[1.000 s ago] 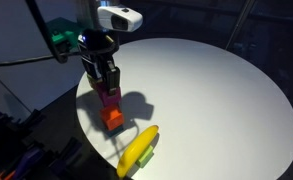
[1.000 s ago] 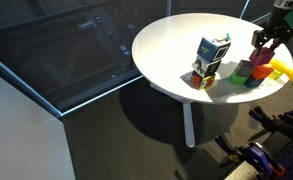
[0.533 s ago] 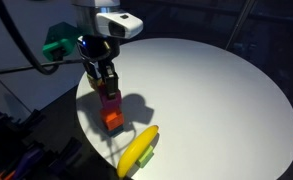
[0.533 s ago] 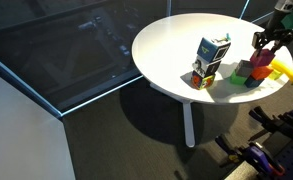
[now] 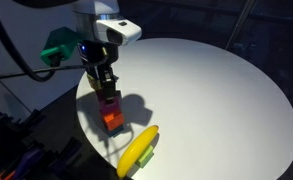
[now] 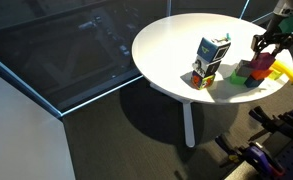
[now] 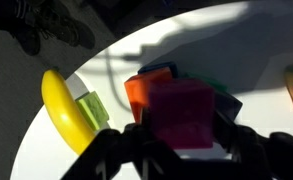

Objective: Pick up the pink block and put it on the orange block

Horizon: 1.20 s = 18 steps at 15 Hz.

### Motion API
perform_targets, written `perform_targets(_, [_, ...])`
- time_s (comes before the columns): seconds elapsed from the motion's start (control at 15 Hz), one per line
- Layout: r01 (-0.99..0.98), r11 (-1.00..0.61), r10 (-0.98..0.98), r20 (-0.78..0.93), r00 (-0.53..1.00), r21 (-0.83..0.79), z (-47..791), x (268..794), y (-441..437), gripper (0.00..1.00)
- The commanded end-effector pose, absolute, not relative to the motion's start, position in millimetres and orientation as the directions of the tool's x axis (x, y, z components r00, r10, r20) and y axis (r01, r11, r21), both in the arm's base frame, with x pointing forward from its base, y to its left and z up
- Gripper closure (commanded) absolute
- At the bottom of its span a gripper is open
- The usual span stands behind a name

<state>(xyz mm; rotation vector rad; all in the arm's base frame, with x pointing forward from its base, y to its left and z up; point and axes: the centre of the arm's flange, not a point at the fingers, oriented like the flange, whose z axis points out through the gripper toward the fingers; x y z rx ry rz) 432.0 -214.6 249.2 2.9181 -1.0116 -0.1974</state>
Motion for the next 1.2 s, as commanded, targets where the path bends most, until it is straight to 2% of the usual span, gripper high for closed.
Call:
perform_targets(0.0, [-0.623, -0.778, -0.629, -0.085, 0.773, 0.081, 246.8, 429.0, -214.6, 0.04])
perform_targets(0.07, [-0.622, -0.779, -0.627, -0.085, 0.774, 0.081, 246.2, 428.8, -214.5, 0.00])
perform_targets(1.13, [-0.573, -0.817, -0.577, -0.103, 0.810, 0.068, 283.4, 430.3, -199.0, 0.00])
